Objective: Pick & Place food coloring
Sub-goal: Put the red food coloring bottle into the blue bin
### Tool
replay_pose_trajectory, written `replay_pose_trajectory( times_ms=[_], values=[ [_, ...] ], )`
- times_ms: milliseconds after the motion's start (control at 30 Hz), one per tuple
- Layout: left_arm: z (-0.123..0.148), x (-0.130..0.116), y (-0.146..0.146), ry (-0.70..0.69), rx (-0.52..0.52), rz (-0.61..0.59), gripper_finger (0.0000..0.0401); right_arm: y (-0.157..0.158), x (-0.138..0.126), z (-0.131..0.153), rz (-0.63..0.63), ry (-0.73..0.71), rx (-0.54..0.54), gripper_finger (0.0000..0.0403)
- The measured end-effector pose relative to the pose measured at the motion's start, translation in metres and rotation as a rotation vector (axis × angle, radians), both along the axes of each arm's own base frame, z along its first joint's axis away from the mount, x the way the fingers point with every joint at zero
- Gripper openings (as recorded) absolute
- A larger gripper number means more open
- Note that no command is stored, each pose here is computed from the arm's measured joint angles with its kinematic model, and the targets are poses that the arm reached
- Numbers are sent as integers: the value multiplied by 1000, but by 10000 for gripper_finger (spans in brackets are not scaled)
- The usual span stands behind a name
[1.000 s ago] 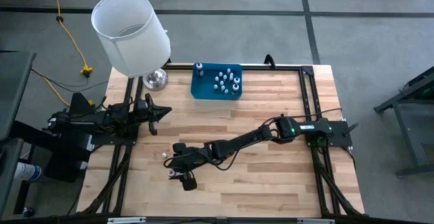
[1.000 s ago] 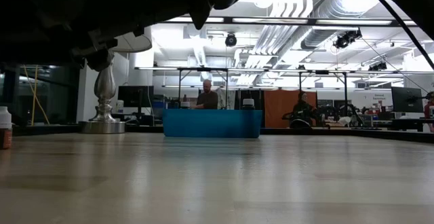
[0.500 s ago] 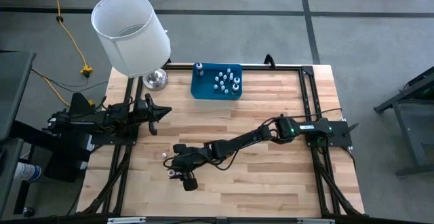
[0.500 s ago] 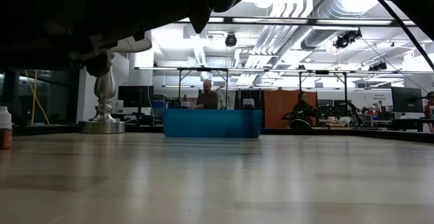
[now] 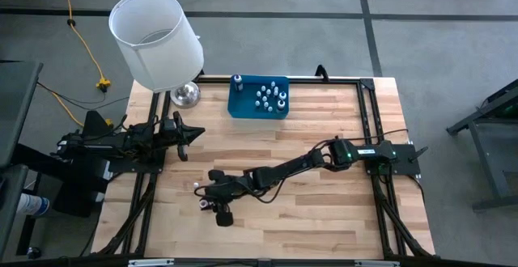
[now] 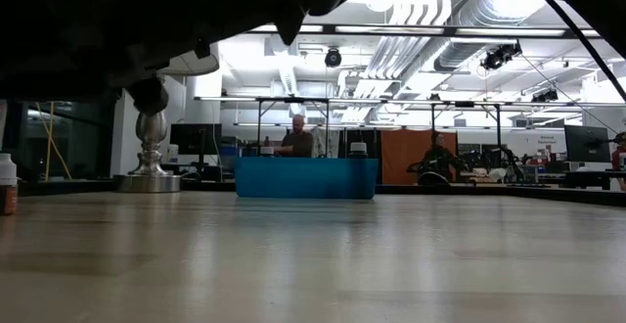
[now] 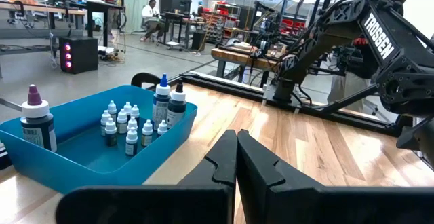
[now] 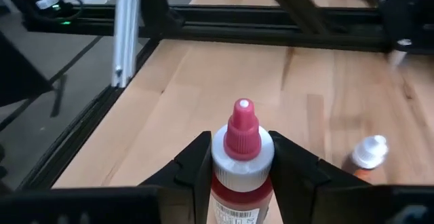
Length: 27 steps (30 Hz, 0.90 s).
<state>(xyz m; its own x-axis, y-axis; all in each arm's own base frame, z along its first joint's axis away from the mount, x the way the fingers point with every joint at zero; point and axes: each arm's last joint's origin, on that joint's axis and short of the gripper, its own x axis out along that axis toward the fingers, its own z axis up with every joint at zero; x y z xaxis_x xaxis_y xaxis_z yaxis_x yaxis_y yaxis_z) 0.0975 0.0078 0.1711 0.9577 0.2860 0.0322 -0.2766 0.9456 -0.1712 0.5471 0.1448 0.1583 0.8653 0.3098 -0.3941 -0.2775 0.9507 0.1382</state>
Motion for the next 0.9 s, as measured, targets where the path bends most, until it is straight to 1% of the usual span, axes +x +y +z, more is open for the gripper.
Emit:
replay_pose_trajectory(
  times_ms=[100, 233, 333, 433, 567, 700, 767, 900],
  values=[
    [0, 0, 0, 0, 0, 0, 0, -1, -1, 12, -50, -23, -17, 113],
    [0, 0, 0, 1, 0, 0, 0, -5, -6, 42, -133, -62, -40, 113],
    [0, 0, 0, 1, 0, 0, 0, -10, -13, 59, -217, -32, -87, 113],
    [0, 0, 0, 0, 0, 0, 0, -15, -23, 75, -333, 9, -123, 113],
    [0, 0, 0, 0, 0, 0, 0, -25, -37, 99, -518, 49, -133, 113],
    [0, 0, 0, 0, 0, 0, 0, -36, -45, 105, -669, 84, -148, 113],
    [0, 0, 0, 0, 0, 0, 0, -43, -47, 108, -728, 87, -135, 113],
    [0, 0, 0, 1, 0, 0, 0, -61, -45, 109, -802, 84, -112, 113]
  ],
)
